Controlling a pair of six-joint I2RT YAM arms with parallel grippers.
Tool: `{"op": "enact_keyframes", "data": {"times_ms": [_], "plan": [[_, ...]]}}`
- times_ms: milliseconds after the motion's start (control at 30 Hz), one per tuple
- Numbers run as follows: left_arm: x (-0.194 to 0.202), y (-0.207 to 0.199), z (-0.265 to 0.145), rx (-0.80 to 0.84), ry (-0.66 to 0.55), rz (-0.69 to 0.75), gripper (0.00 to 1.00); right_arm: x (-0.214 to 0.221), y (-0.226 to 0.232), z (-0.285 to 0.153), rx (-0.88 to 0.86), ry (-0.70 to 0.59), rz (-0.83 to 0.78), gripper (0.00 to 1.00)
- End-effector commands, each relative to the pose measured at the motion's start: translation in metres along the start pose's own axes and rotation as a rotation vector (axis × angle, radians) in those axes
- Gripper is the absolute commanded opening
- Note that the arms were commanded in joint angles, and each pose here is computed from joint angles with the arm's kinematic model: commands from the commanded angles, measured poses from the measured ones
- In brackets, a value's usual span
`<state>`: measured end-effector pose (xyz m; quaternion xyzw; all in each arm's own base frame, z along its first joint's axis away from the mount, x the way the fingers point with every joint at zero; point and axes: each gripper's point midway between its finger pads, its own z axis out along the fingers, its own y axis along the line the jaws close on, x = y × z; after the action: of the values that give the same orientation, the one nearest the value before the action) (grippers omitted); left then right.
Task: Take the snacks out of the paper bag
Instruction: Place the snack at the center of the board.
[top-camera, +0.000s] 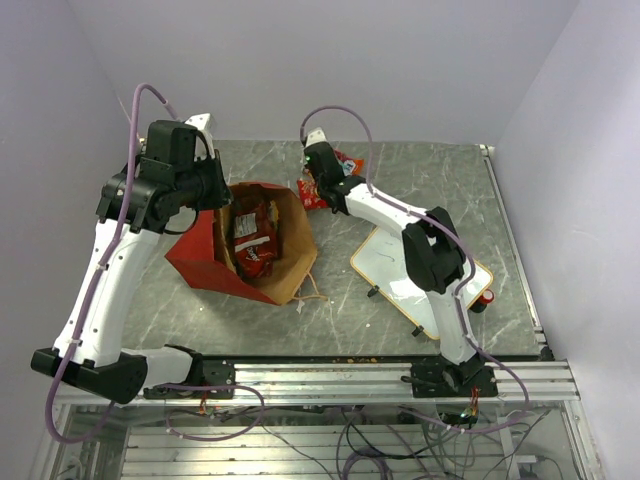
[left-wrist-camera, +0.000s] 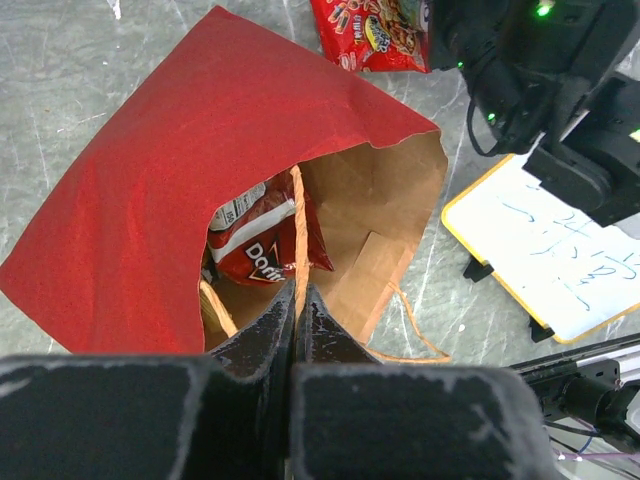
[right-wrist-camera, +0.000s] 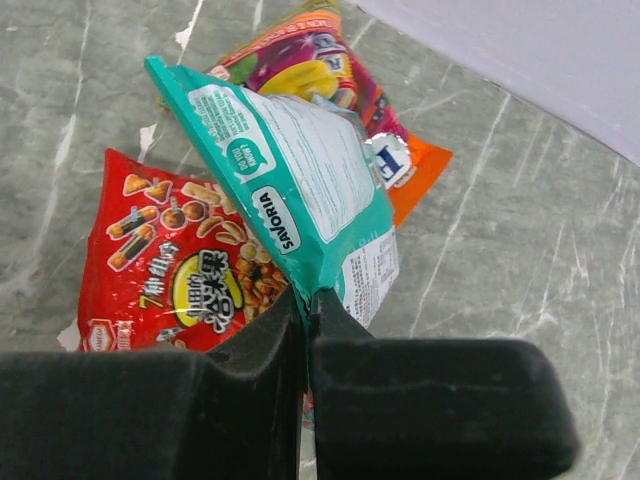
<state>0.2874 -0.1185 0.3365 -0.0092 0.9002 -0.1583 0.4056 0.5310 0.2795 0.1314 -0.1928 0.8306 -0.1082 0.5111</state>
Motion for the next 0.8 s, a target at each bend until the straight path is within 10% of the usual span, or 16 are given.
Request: {"op": "enact_keyframes", "data": {"times_ms": [0, 333, 767], "plan": [[0.000, -0.002, 0.001, 0.008, 0.012, 0.008, 0.07, 0.004, 0.014, 0.011, 0.019, -0.020, -0.050, 0.03], [-0.002, -0.004, 0.004, 0.014, 0.010, 0.005, 0.07, -0.016, 0.040, 0.005, -0.110, -0.041, 0.030, 0.56], [-0.002, -0.004, 0.007, 0.020, 0.012, 0.009, 0.07, -0.055, 0.004, -0.042, -0.104, -0.096, 0.101, 0.83]]}}
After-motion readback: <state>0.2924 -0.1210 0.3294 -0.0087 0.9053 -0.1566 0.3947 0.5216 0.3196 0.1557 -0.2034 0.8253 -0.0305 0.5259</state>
